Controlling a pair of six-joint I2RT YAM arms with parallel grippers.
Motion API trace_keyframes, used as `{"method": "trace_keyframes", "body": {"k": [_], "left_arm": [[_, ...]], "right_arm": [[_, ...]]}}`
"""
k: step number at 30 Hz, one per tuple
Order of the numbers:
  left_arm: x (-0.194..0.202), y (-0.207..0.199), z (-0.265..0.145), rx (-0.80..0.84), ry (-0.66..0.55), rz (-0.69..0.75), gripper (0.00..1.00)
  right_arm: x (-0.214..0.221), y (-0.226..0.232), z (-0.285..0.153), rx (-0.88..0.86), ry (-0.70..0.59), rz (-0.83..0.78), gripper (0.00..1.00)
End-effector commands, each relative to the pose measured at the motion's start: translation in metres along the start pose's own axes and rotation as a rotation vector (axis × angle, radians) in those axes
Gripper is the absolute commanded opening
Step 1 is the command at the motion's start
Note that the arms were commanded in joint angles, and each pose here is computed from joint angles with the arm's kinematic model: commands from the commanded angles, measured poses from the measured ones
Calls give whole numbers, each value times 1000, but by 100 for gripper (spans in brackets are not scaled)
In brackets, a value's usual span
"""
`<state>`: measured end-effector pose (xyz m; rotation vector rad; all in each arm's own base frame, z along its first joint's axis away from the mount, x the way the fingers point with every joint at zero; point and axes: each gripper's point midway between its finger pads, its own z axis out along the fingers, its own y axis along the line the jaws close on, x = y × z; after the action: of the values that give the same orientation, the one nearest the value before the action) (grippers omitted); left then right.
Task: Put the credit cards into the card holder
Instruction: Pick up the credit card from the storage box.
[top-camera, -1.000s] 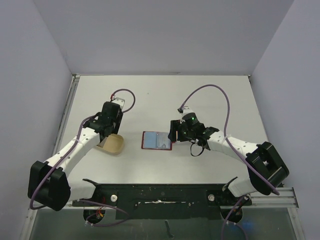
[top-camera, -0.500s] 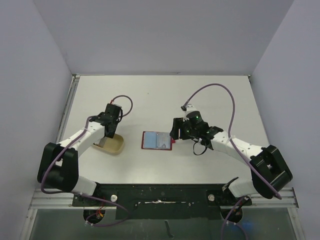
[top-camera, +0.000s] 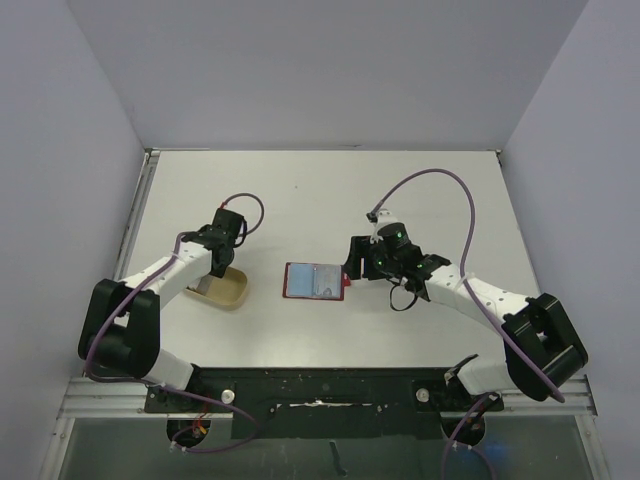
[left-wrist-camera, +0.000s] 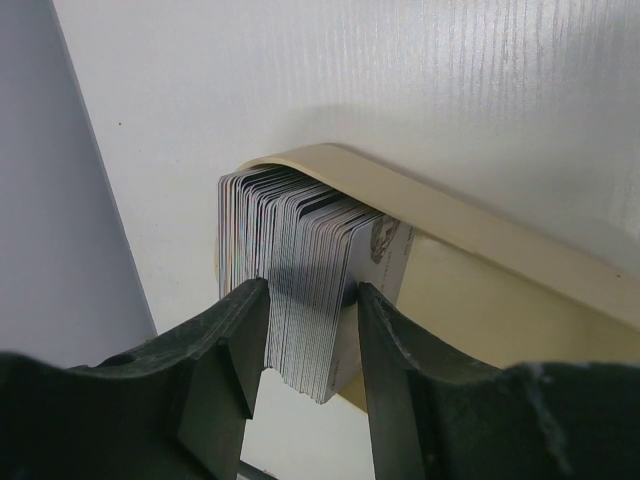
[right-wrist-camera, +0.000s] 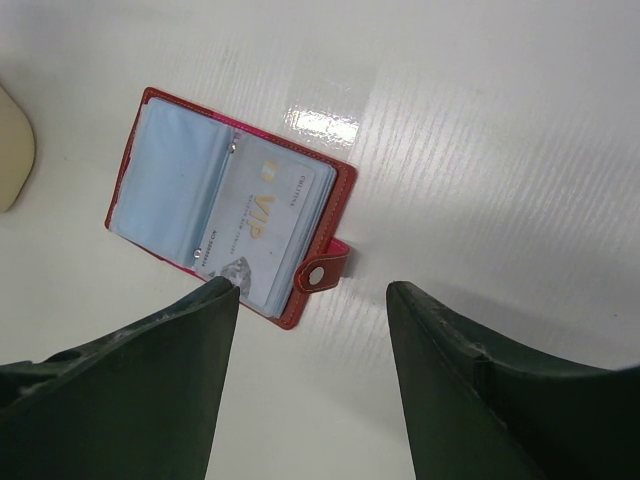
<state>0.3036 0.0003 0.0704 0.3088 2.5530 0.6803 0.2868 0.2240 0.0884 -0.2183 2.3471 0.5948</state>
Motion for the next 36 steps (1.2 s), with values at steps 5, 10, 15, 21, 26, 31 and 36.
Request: {"method": "trace_keyframes", "body": {"k": [5, 10, 15, 21, 26, 31, 36], "left_arm": [[-7, 10, -2, -46, -1, -6, 37], [-9, 13, -4, -58, -6, -13, 33], [-10, 14, -7, -63, -1, -5, 29], [-11, 16, -10, -75, 4, 1, 25], [-12, 16, -11, -79, 4, 3, 25], [-12, 16, -12, -78, 5, 7, 22], [-13, 16, -12, -79, 6, 9, 19]], "right_arm": [[-22, 10, -6, -49, -87, -12, 61], [-23, 9, -7, -48, -91, -11, 61], [-22, 9, -6, -48, -87, -8, 61], [-23, 9, -5, -50, -89, -7, 61], [-24, 10, -6, -52, -92, -6, 61], [-23, 9, -6, -51, -91, -5, 61], [-25, 11, -7, -55, -95, -7, 61]]}}
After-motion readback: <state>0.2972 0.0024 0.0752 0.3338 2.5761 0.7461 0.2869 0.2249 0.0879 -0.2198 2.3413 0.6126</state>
